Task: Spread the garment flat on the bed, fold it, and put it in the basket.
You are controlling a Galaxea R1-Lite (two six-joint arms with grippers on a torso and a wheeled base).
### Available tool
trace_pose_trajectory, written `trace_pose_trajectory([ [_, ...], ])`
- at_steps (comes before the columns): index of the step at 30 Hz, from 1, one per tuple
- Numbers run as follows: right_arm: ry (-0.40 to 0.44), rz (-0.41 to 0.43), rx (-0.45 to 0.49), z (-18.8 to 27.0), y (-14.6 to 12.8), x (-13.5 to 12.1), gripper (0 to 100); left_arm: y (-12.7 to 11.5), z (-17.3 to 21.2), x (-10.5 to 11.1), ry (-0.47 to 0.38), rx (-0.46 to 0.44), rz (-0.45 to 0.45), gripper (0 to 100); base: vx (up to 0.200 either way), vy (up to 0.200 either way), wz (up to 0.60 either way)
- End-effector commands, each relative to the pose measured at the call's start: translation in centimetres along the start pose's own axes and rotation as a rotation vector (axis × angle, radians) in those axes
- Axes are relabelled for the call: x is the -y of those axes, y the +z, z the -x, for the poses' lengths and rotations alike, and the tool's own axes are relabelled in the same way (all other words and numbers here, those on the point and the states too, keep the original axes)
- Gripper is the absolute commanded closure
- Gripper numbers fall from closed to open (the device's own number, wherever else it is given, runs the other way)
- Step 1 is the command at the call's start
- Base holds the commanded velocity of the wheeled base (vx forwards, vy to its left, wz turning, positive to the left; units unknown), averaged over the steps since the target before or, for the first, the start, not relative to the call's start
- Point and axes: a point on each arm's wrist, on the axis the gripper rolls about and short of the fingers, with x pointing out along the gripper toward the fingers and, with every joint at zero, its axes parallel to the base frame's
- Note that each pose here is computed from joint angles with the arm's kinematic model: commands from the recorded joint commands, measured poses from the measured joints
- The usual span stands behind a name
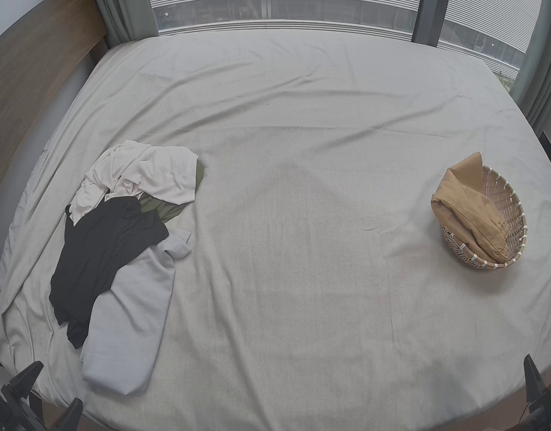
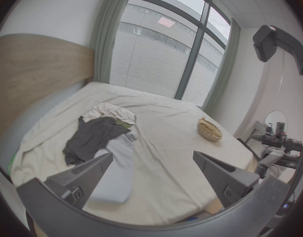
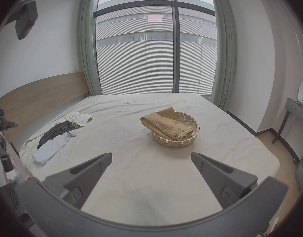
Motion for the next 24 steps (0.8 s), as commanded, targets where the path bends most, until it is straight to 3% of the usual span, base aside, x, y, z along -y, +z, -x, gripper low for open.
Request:
trace_pose_trajectory([
  [1, 0.004, 0.011, 0.006, 0.08, -0.58, -0.05, 0, -0.68, 0.44, 0.01, 0.108, 0.058, -0.070, 0, 0.000, 0.000, 0.00],
  [8, 0.005, 0.013, 0.007, 0.09, -0.59, -0.04, 0, -0.63, 0.50, -0.35, 0.273, 0.075, -0.083, 0, 0.000, 0.000, 0.00],
  [9, 0.007, 0.014, 0.007, 0.09, -0.59, -0.05, 0, -1.01, 0.52, -0.42, 0.284, 0.038, -0.109, 0, 0.000, 0.000, 0.00],
  [12, 0.010, 0.016, 0.009, 0.09, -0.57, -0.05, 0, -1.36, 0.57, -0.44, 0.284, -0.010, -0.126, 0, 0.000, 0.000, 0.00],
  [15, 0.010, 0.014, 0.009, 0.09, -0.57, -0.06, 0, -1.24, 0.62, -0.39, 0.245, 0.006, -0.129, 0, 0.000, 0.000, 0.00],
  [24, 0.012, 0.013, 0.009, 0.09, -0.57, -0.06, 0, -1.27, 0.65, -0.37, 0.243, 0.033, -0.123, 0, 0.000, 0.000, 0.00],
])
